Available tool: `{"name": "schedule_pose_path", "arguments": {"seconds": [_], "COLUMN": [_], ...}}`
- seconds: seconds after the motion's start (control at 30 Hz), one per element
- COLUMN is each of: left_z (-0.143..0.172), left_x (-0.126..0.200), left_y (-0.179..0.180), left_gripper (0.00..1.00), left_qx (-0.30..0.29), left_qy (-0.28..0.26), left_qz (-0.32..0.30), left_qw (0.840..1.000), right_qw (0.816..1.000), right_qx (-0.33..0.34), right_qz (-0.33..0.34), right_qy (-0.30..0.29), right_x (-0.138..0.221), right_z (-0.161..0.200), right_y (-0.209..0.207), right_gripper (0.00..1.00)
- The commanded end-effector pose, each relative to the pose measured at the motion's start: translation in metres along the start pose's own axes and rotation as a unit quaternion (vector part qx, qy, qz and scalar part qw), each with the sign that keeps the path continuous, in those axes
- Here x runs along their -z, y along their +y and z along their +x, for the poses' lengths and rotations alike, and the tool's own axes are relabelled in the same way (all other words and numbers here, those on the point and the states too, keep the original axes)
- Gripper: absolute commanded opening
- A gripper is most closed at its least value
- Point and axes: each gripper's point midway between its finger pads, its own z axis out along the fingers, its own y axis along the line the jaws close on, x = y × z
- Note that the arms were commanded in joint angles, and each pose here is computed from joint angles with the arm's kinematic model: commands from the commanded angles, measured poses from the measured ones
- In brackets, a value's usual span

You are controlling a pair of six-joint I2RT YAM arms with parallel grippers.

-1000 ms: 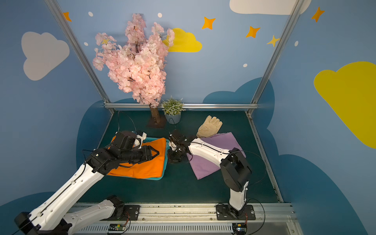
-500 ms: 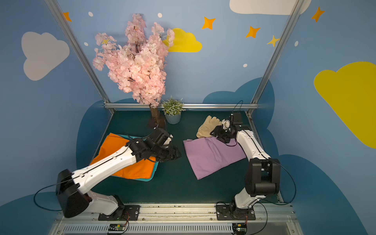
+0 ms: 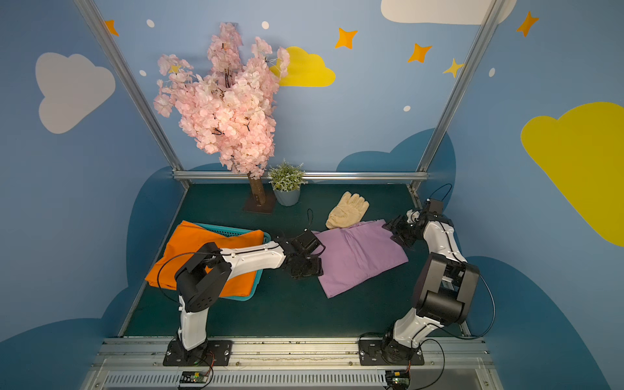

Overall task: Put the folded long pants in the basket
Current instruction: Pick up the long pant at the center of the board.

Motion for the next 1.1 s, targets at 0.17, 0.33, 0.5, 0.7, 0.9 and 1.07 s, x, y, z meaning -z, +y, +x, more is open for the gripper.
{"name": "schedule_pose_path", "arguments": {"seconds": [0.17,0.33,0.5,0.7,0.9,1.07], "left_z": [-0.013,-0.024,-0.027,-0.016,-0.024,-0.035], "left_x": [-0.025,-0.031,-0.024,0.011,0.041,0.038], "left_y": [0.0,0.005,0.018,0.078,0.132,0.136], "left_gripper": [0.61,0.5,0.2,0.02,0.02,0.02], "left_qx": [0.016,0.018,-0.003,-0.01,0.014,0.007], "left_qy": [-0.005,-0.004,0.0,0.004,-0.009,0.008], "left_qz": [0.029,0.043,0.023,-0.097,-0.184,-0.202], "left_qw": [0.999,0.999,1.0,0.995,0.983,0.979], "right_qw": [0.999,0.998,0.998,0.998,0.995,0.99], "right_qx": [-0.033,-0.041,-0.044,-0.052,-0.058,-0.054], "right_qz": [-0.029,-0.027,-0.02,0.011,0.057,0.054], "right_qy": [0.024,0.034,0.042,0.046,0.058,0.119], "right_x": [-0.009,-0.015,-0.019,-0.024,-0.031,-0.057], "right_z": [-0.002,-0.001,0.004,0.005,0.012,0.035], "right_y": [-0.01,-0.014,-0.021,-0.036,-0.058,-0.056], "right_gripper": [0.63,0.62,0.61,0.63,0.65,0.64]}}
